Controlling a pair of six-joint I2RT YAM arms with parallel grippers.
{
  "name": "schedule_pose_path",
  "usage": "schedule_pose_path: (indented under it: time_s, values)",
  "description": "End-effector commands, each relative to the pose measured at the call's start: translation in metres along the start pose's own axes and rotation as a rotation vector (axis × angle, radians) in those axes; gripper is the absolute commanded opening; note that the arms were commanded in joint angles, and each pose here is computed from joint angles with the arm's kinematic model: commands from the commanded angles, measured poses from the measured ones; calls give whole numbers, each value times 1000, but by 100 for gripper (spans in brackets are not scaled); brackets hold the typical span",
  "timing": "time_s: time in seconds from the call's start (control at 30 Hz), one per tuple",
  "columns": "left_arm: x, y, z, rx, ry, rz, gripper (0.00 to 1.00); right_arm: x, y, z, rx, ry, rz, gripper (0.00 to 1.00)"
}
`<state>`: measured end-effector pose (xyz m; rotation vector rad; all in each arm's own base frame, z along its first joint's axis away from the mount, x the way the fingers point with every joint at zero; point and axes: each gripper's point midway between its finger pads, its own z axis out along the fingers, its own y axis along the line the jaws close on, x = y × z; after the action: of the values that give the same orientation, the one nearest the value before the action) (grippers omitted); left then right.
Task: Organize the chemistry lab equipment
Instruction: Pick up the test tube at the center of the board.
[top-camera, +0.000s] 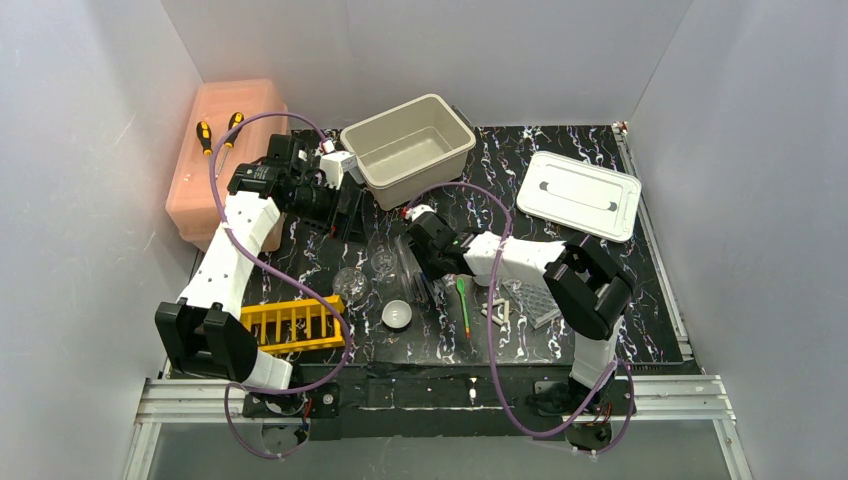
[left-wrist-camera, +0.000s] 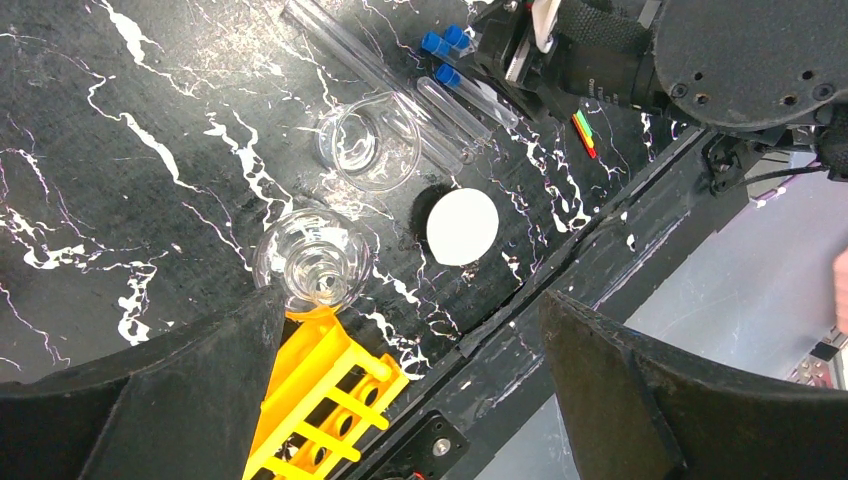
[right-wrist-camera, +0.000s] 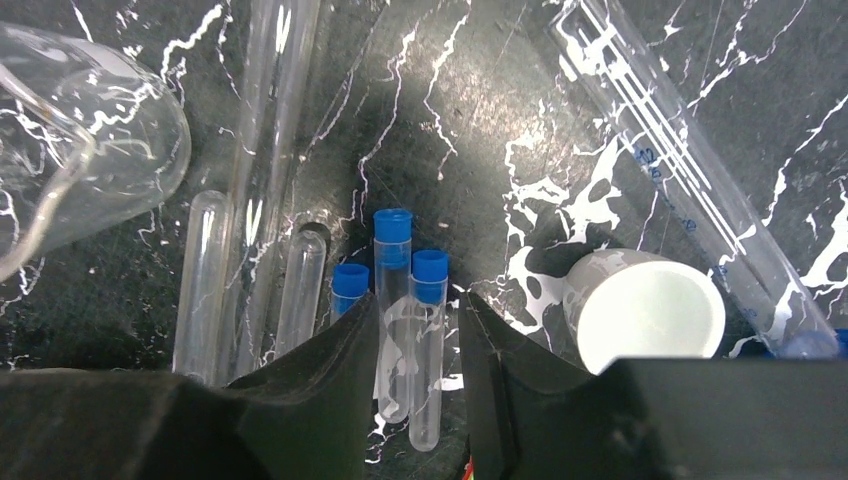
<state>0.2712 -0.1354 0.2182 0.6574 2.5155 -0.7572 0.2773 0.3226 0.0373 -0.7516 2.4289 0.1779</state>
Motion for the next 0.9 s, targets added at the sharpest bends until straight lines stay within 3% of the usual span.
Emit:
schedule_pose_path:
  time_s: [0.0,0.2,0.47,0.87]
  values:
    - [5,-11,-11,20,-11,20,98,-37,0,-18,-13,-88,2,44]
    - [8,-11,-10,21,-4,29,98,-45,-3,-23,-17,-110,10,48]
    - [11,-10,-9,21,4,25,98,-30,-6,-7,-15,-59,28,40]
    - [13,-9,-8,17,7,30,98,-13,-1,8,-33,-17,33,38]
